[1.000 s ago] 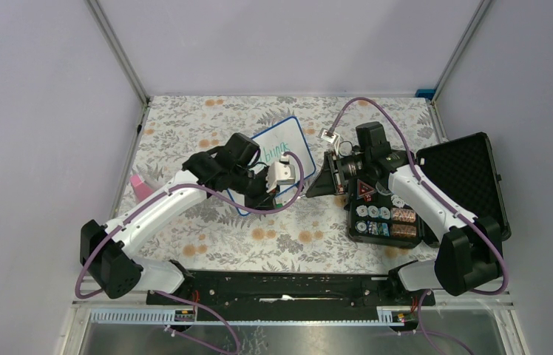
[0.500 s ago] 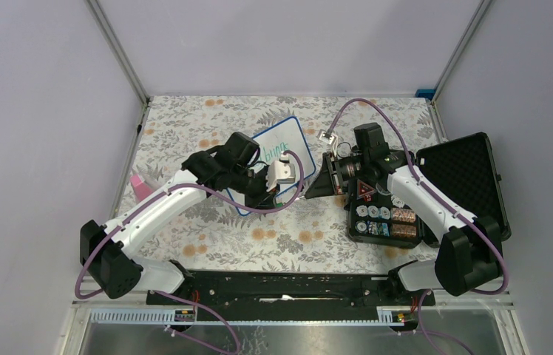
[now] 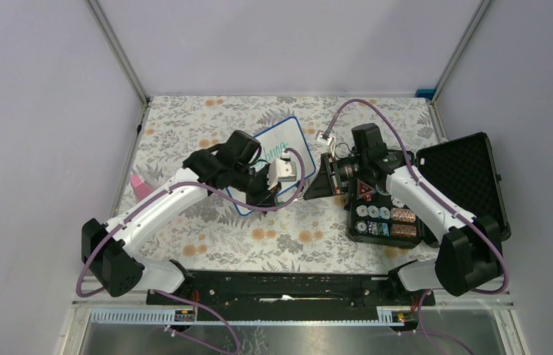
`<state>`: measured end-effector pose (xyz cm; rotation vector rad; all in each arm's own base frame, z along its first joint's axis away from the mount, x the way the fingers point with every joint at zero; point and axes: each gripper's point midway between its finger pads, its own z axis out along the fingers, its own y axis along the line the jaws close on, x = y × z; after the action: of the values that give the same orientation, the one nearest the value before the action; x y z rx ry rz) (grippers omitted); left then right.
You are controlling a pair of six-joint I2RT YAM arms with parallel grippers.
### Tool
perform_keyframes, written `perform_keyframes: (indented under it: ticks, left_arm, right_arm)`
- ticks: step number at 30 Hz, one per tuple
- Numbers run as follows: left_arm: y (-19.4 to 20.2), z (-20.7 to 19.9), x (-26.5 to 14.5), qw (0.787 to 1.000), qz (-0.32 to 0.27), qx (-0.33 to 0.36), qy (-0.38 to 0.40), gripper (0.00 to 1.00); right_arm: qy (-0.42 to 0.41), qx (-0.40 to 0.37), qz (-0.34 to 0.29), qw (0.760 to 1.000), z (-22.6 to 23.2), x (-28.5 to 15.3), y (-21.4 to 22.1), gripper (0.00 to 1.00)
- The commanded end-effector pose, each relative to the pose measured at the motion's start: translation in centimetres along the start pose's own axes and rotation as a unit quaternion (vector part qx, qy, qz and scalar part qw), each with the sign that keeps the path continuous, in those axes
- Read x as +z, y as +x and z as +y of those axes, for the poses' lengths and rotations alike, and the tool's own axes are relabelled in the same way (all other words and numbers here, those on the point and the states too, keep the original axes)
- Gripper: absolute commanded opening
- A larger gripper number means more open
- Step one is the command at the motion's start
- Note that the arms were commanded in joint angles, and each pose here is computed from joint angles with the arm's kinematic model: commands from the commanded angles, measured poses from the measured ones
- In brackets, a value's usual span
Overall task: Write a sentence on the whiteboard
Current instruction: Insert the whiteboard marker without the cap into the pen cap.
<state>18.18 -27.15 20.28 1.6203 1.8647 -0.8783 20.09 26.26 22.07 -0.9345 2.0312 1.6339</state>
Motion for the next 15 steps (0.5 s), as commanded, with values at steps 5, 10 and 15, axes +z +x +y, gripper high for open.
perform_keyframes:
  ticks: [5, 10, 15]
  left_arm:
    - [-3.1, -0.3, -0.4, 0.999, -0.042, 0.009, 0.016, 0.0]
    - [-3.3, -0.1, 0.2, 0.999, -0.038, -0.011, 0.021, 0.0]
    - [-4.0, 0.0, 0.4, 0.998, -0.049, -0.024, 0.02, 0.0]
  right_arm:
    - [0.015, -0.029, -0.001, 0.999, 0.2, 0.5, -0.4, 0.0]
    - [0.037, -0.026, -0.002, 0.999, -0.7, 1.0, -0.6, 0.0]
    - [0.038, -0.026, -0.001, 0.999, -0.8, 1.7, -0.5, 0.0]
